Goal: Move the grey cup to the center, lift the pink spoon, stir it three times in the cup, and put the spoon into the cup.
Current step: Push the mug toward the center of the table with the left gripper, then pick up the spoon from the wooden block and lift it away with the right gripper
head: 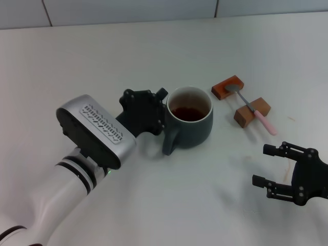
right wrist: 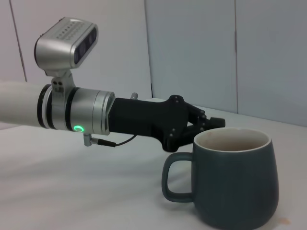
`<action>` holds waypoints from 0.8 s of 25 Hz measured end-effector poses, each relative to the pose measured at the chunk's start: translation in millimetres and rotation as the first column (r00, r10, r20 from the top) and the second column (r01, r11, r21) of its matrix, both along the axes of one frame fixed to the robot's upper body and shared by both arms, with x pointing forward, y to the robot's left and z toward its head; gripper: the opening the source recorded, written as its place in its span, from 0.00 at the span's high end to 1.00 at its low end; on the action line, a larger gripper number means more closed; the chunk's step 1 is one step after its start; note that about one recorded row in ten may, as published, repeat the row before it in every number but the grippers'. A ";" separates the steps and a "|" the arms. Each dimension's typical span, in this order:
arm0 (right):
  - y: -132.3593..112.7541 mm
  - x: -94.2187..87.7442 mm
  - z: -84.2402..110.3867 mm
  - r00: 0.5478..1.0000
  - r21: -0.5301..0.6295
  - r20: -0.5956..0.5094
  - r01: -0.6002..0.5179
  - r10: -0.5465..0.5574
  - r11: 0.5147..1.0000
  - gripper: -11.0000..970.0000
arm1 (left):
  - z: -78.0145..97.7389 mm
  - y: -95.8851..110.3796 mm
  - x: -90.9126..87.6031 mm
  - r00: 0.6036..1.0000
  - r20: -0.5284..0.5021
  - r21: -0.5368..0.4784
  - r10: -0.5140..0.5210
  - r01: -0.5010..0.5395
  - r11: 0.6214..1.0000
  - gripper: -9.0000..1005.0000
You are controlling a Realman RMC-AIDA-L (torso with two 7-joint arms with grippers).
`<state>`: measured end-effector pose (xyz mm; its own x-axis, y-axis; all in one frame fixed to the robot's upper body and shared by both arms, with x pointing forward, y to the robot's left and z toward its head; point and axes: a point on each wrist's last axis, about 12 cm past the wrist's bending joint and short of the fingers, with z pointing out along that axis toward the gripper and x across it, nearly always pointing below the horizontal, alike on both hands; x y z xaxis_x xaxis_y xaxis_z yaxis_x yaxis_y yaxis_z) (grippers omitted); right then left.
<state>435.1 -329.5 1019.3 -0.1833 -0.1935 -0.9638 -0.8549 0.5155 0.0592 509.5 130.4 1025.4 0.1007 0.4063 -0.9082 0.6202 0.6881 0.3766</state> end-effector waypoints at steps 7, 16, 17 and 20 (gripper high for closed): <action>-0.6 0.1 0.1 1.000 -0.002 0.000 0.000 0.000 1.000 0.20 | 9.4 27.0 2.1 0.994 -0.026 -0.231 0.108 -0.111 0.967 0.99; -1.8 0.6 0.5 1.000 -0.004 0.003 0.004 -0.004 1.000 0.20 | 12.7 82.2 -27.9 0.997 -0.009 -0.554 -0.079 0.061 0.830 0.99; -2.2 0.8 0.8 1.000 -0.006 0.004 0.005 -0.005 1.000 0.20 | 11.7 90.9 -34.0 0.994 -0.003 -0.578 -0.113 0.091 0.811 0.98; -3.7 1.6 1.4 1.000 -0.012 0.008 0.009 -0.009 1.000 0.20 | 10.3 102.1 -45.6 0.987 0.015 -0.597 -0.163 0.139 0.790 0.94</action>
